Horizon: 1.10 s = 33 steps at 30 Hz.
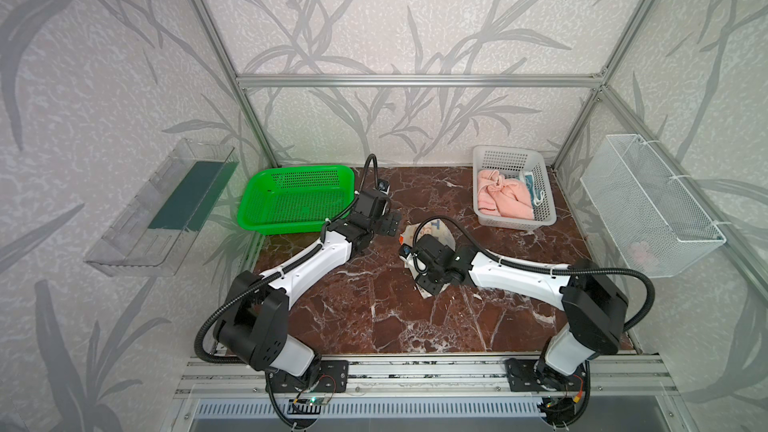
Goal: Fold and stack the towels
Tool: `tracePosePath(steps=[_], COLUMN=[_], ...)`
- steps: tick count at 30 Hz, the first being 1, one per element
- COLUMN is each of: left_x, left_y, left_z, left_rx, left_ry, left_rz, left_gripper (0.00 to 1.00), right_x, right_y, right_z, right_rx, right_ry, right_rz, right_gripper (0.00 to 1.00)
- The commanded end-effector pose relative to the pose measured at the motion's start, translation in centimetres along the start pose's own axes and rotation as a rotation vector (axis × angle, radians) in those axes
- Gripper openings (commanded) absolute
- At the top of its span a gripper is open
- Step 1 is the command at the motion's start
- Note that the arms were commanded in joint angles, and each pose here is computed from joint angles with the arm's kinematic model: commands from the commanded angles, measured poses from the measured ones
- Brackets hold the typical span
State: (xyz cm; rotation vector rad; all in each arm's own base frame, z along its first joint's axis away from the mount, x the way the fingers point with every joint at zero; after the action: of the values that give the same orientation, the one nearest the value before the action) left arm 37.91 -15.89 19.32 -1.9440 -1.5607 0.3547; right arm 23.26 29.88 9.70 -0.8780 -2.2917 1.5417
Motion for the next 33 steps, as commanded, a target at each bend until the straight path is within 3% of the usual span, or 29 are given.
tracePosePath(steps=[1, 13, 22, 33], left_x=[0.8, 1.6, 1.7, 1.6], left_y=[-1.2, -2.0, -2.4, -2.6], left_z=[-0.5, -0.3, 0.0, 0.6], left_rx=[-0.04, -0.074, -0.083, -0.087], left_ry=[-0.032, -0.063, -0.078, -0.087], left_rz=[-0.005, -0.011, -0.008, -0.003], left_gripper=[0.99, 0.99, 0.99, 0.99], right_x=[0.9, 1.8, 2.5, 3.9], right_y=[1.6, 3.0, 3.6, 3.6], right_z=[1.7, 3.5, 4.2, 4.3], right_rx=[0.09, 0.141, 0.168, 0.172], right_ry=[-0.018, -0.006, 0.015, 0.002], right_rz=[0.021, 0.035, -0.005, -0.018], right_gripper=[0.53, 0.53, 0.43, 0.42])
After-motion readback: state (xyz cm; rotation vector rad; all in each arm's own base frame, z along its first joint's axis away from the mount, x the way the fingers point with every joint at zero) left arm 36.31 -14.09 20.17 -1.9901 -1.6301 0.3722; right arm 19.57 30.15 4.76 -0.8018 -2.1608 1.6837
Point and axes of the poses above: each gripper's point midway between its finger pads, its own y axis out along the fingers, its own x axis along the line the jaws close on, z = x × y, the point moved 3 cm from there along -y, back along the fingers, and after that the axes turned 3 degrees about y, right-handed, at the moved point
